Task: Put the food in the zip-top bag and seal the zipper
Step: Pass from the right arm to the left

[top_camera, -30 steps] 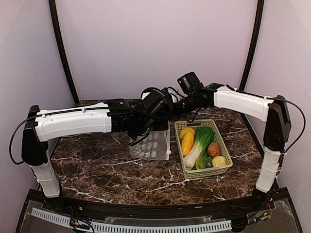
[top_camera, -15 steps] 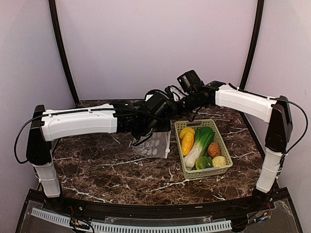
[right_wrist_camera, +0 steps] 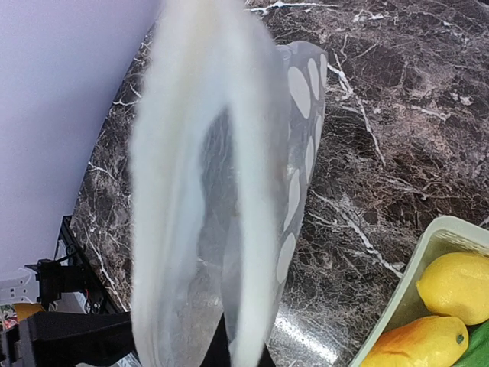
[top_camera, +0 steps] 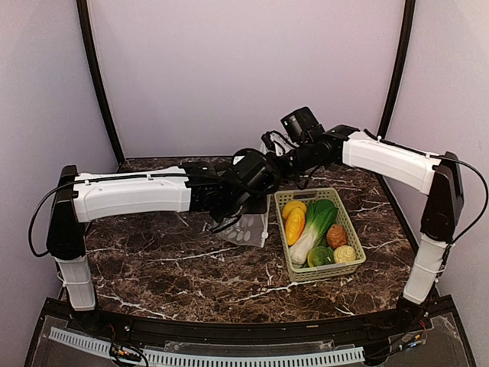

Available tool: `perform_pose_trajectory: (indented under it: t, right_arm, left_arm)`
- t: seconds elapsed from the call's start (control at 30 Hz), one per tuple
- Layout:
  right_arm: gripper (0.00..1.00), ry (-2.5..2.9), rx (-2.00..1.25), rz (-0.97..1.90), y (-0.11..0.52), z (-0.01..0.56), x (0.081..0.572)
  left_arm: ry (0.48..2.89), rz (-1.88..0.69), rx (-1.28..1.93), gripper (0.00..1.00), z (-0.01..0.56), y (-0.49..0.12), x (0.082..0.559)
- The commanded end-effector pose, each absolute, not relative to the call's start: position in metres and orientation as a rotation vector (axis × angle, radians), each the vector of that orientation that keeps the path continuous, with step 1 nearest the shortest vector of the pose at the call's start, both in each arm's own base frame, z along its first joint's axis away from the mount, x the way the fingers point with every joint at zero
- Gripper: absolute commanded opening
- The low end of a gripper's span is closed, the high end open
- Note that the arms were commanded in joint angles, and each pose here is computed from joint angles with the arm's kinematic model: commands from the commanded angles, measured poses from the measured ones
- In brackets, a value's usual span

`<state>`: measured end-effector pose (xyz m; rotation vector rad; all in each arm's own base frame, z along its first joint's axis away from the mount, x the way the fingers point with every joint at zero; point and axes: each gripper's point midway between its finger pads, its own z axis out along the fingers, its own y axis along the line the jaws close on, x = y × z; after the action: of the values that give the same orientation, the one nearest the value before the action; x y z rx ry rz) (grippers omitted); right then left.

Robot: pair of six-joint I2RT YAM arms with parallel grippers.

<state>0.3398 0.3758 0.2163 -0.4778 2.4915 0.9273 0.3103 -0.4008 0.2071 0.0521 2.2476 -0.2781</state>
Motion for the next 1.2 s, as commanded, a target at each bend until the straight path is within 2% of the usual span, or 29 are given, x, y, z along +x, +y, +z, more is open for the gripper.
perform_pose_trajectory:
  t: [0.0,0.2,0.4,0.57,0.6,0.7,0.77,1.07,1.17]
  right_arm:
    - [0.00,2.400,-0.473,0.950,0.377,0.251,0.339]
    - [0.00,2.401,-0.475,0.958,0.375,0.252,0.335]
    - [0.00,2.427,-0.454,0.931,0.373,0.244,0.335]
    - [0.00,2.435,-0.481,0.966,0.378,0.242,0.328]
    - [0.00,2.432,-0.483,0.964,0.377,0.242,0.328]
    - [0.00,2.421,-0.478,0.924,0.372,0.242,0.331]
    - [0.00,2.417,-0.469,0.874,0.367,0.239,0.335]
    - [0.00,2.477,-0.336,0.637,0.338,0.213,0.359]
    - [0.00,2.437,-0.396,0.592,0.338,0.220,0.367]
  left_arm:
    - [2.304,-0.211,0.045,0.52,0.191,-0.387,0.307]
    - [2.259,-0.119,0.055,0.39,0.198,-0.376,0.312]
    - [2.189,-0.006,0.134,0.37,0.209,-0.375,0.328]
    - [2.182,-0.028,0.133,0.34,0.207,-0.379,0.339]
    - [2.185,-0.030,0.125,0.30,0.206,-0.377,0.342]
    - [2.197,-0.026,0.114,0.10,0.204,-0.373,0.346]
    - [2.191,-0.012,0.104,0.02,0.209,-0.367,0.346]
    - [2.049,0.015,-0.039,0.01,0.261,-0.328,0.343]
    - [2.034,0.052,-0.043,0.01,0.265,-0.321,0.343]
